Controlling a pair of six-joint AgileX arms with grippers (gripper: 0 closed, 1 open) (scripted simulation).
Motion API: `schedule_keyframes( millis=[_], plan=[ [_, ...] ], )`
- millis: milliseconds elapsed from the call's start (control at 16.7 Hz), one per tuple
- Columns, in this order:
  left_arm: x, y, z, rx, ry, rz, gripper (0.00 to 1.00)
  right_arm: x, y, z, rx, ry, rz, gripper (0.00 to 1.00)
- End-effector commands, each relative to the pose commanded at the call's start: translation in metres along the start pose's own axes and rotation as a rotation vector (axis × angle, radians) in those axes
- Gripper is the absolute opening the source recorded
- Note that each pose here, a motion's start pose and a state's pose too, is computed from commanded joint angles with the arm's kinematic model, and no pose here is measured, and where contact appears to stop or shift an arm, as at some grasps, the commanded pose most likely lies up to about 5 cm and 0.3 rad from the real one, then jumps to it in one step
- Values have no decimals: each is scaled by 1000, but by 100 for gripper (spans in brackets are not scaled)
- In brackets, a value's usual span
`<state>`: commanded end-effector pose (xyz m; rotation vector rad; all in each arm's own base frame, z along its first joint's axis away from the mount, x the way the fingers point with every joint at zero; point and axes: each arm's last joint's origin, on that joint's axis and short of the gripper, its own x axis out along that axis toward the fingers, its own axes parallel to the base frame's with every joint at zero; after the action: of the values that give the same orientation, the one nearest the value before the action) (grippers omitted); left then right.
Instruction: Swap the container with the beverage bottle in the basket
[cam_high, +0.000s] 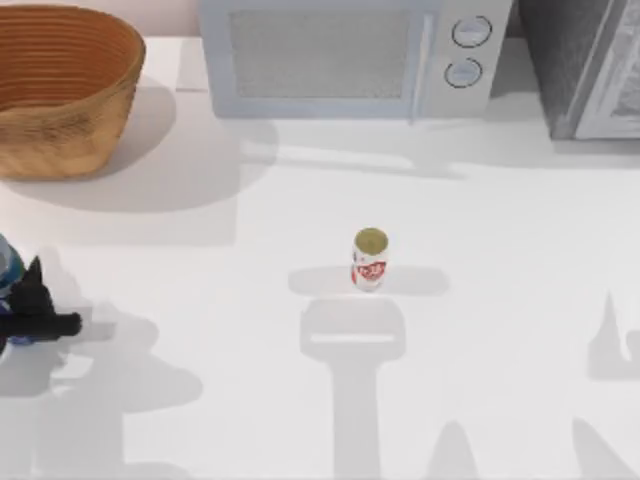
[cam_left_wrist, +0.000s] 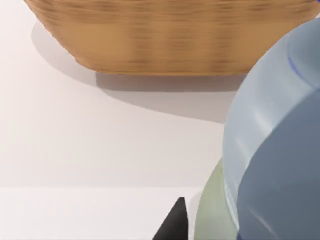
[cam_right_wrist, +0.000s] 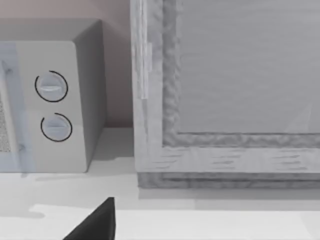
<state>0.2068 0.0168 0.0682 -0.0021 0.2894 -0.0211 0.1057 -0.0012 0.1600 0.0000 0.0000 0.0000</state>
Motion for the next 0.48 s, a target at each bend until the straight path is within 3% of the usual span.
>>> schedule_keyframes(
  millis=[240, 480],
  plan=[
    [1, 1, 0, -2, 3, 8, 0, 0, 0, 0, 0, 0, 0, 100],
    [18, 21, 22, -18, -44, 99, 0, 0, 0, 0, 0, 0, 0, 100]
  ],
)
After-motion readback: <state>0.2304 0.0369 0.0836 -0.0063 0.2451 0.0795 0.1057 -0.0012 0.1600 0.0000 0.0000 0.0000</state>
